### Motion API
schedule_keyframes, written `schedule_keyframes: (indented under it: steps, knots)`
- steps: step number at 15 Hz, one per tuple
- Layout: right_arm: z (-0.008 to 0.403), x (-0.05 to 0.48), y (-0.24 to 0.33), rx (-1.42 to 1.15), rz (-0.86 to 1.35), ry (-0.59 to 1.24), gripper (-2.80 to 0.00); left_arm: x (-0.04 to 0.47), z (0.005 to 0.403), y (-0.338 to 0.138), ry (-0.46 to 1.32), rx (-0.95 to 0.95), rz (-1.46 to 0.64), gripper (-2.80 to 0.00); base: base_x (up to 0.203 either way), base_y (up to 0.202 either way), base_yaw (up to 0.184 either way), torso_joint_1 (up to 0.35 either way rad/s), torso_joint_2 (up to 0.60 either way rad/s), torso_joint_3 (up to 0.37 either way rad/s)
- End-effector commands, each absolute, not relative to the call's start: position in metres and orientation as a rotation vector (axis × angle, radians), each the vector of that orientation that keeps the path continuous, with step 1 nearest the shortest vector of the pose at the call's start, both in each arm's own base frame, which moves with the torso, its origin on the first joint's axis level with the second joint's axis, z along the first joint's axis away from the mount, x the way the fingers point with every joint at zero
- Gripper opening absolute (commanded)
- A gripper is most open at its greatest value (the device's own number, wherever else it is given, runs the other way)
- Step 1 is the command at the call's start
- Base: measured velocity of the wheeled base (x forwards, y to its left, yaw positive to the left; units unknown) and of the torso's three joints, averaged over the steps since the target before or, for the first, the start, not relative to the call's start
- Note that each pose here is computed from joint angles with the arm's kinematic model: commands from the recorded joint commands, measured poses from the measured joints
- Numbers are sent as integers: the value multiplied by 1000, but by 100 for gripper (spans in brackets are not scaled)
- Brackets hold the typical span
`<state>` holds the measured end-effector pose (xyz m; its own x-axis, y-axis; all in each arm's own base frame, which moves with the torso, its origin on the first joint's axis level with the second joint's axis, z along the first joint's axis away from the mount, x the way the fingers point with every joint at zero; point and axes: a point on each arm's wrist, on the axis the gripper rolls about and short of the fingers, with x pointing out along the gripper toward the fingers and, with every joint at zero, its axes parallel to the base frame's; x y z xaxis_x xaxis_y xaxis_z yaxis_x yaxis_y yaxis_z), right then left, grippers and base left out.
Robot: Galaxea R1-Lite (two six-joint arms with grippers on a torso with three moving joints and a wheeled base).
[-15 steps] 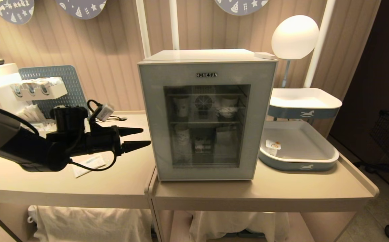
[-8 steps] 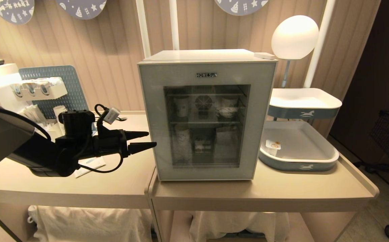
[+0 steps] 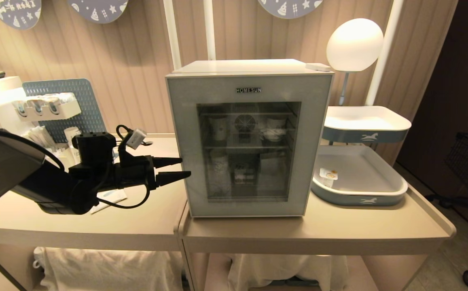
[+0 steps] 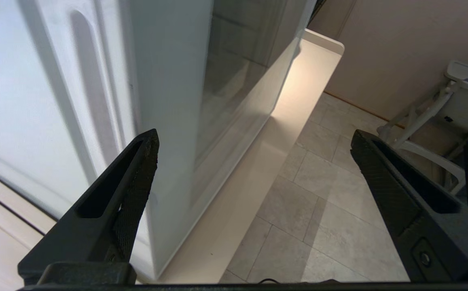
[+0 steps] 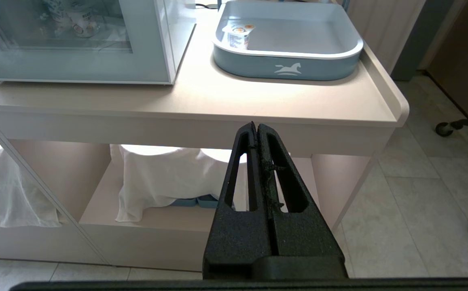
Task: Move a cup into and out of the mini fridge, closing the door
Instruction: Open the freezer door
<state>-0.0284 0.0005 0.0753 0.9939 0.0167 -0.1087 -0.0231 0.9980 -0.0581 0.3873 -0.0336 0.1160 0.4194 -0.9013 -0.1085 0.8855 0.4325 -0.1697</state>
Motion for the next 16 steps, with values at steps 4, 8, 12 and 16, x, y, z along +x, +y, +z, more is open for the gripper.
schedule_keyframes:
  steps: [4, 8, 12, 16]
  knots:
    - [75, -28, 1, -60, 20, 110, -280, 380, 111, -11, 167, -88, -1070, 0, 0, 0, 0, 0, 0, 0]
    - [75, -28, 1, -60, 20, 110, -280, 391, 102, -13, 174, -90, -1054, 0, 0, 0, 0, 0, 0, 0]
    - [75, -28, 1, -60, 20, 109, -280, 394, 101, -34, 178, -68, -997, 0, 0, 0, 0, 0, 0, 0]
    - [75, -28, 1, -60, 20, 110, -280, 393, 99, -47, 173, -58, -988, 0, 0, 0, 0, 0, 0, 0]
